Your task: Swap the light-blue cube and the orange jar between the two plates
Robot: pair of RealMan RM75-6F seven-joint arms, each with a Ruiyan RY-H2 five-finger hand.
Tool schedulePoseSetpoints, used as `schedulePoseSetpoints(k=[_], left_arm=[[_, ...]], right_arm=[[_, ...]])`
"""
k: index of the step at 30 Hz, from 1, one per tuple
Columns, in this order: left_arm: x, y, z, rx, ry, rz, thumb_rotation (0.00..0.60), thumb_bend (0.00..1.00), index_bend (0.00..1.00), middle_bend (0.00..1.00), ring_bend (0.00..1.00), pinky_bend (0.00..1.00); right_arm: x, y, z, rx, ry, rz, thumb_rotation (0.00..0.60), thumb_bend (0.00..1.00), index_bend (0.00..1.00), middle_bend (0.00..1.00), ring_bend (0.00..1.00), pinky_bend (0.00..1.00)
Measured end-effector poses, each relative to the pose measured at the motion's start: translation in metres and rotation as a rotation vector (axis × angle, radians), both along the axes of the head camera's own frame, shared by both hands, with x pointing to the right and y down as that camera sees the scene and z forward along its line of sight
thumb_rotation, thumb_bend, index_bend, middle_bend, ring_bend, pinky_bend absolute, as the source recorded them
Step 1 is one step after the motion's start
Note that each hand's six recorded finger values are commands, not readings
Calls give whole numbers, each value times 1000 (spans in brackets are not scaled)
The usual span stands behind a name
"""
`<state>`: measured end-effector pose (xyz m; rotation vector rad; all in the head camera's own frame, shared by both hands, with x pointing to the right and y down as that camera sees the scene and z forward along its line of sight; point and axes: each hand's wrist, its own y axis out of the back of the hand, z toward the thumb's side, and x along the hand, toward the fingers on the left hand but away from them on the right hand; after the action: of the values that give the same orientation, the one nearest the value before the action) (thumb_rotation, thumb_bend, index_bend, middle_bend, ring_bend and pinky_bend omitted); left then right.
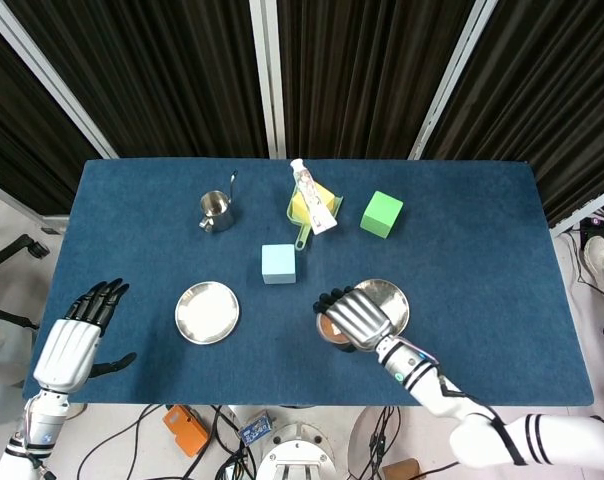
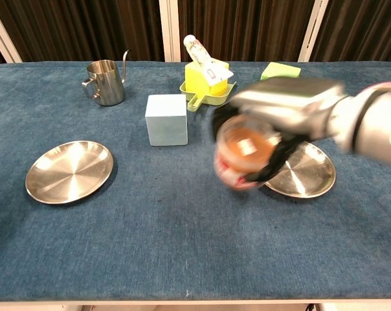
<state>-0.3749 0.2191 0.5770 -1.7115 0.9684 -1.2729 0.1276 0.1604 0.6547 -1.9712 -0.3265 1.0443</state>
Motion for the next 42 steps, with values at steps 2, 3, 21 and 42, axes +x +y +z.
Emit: schedulePoseSetpoints(k=[2,3,21,42], left_arm=[[-1,0,0,1,1,-2,600,22,54,53,69,201],[-2,-1,0,1,3,-4,600,22,54,53,70,201],[-5,-3,1,-8,23,-8,600,22,54,53,69,201],[-22,-15,8,-38,27,-48,600,22,54,53,69,201]], right_arm=[[-16,7,8,-32,-9,-2,600,438,414,449,434,543],[-26,11,13,-55,-19,-1,600,438,395,434,422,531],[-53,6,12,-153,-91,11,526,157,0,0,0,0],[-98,-98,46,59,86,169,523,265,0,0,0,0]])
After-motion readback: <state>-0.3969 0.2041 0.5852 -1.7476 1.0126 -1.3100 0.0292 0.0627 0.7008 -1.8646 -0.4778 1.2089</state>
